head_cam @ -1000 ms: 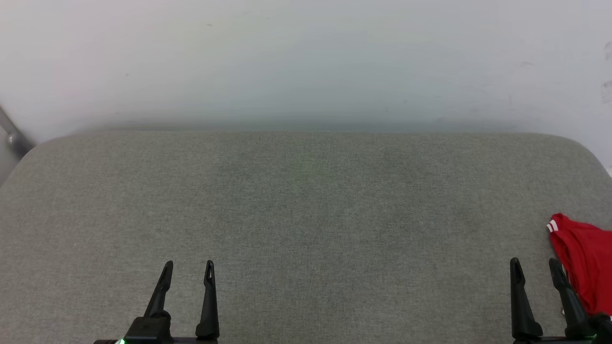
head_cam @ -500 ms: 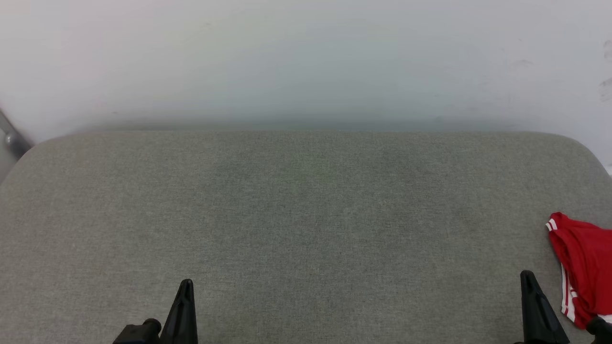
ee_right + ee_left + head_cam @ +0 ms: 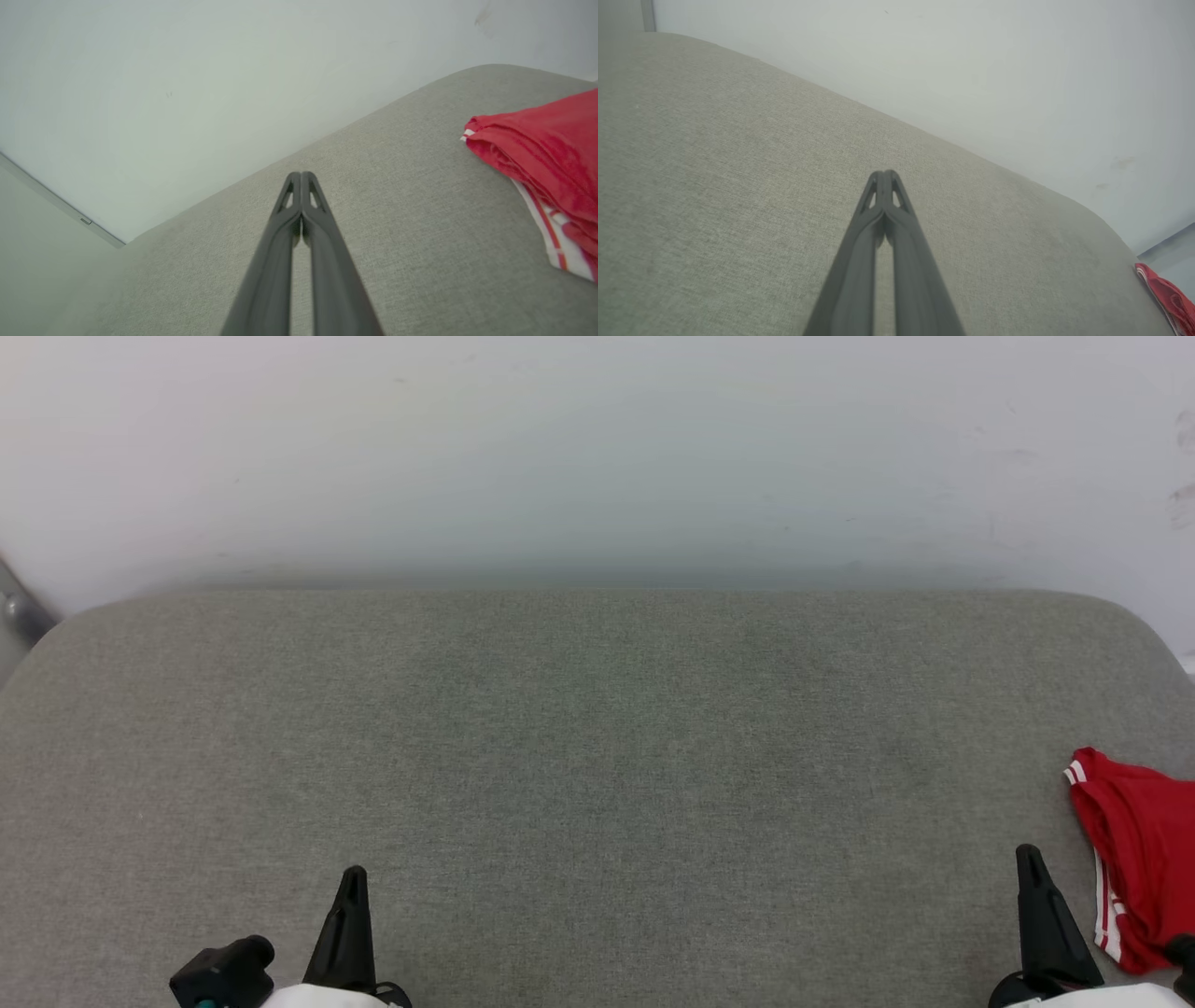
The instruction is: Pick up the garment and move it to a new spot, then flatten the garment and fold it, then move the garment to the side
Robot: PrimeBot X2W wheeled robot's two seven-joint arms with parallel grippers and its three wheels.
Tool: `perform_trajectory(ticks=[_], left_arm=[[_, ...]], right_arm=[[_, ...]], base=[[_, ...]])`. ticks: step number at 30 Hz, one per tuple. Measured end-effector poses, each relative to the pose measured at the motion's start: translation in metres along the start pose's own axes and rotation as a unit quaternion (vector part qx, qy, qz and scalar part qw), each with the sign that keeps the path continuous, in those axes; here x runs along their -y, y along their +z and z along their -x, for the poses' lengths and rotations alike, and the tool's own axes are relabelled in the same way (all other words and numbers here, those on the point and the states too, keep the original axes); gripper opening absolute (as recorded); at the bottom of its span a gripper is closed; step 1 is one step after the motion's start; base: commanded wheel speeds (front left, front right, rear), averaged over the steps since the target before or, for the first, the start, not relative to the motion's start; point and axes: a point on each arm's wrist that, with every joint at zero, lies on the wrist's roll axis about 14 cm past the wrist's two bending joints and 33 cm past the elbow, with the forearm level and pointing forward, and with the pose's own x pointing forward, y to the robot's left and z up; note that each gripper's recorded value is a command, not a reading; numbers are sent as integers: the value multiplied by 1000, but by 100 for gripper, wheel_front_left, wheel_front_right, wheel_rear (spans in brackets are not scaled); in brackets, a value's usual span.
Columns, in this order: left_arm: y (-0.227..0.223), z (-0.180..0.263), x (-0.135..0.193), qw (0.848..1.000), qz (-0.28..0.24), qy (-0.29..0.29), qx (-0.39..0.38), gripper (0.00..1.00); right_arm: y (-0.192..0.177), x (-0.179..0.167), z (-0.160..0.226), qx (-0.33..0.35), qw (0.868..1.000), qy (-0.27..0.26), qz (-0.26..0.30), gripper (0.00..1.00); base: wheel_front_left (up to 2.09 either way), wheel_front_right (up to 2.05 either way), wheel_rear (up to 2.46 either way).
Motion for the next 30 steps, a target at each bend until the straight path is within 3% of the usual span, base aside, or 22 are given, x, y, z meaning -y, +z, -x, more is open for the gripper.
perform_trajectory(ticks=[14,30], left_arm=[[1,-11,-5,994,110,8,-12,0],[3,-21,-6,976,217,9,-20,0]], right_arm=[[-1,2,-10,-7,995,-12,-101,0],[-2,4,-19,-15,979,-21,-201,0]], base=[[0,0,0],[0,0,0]])
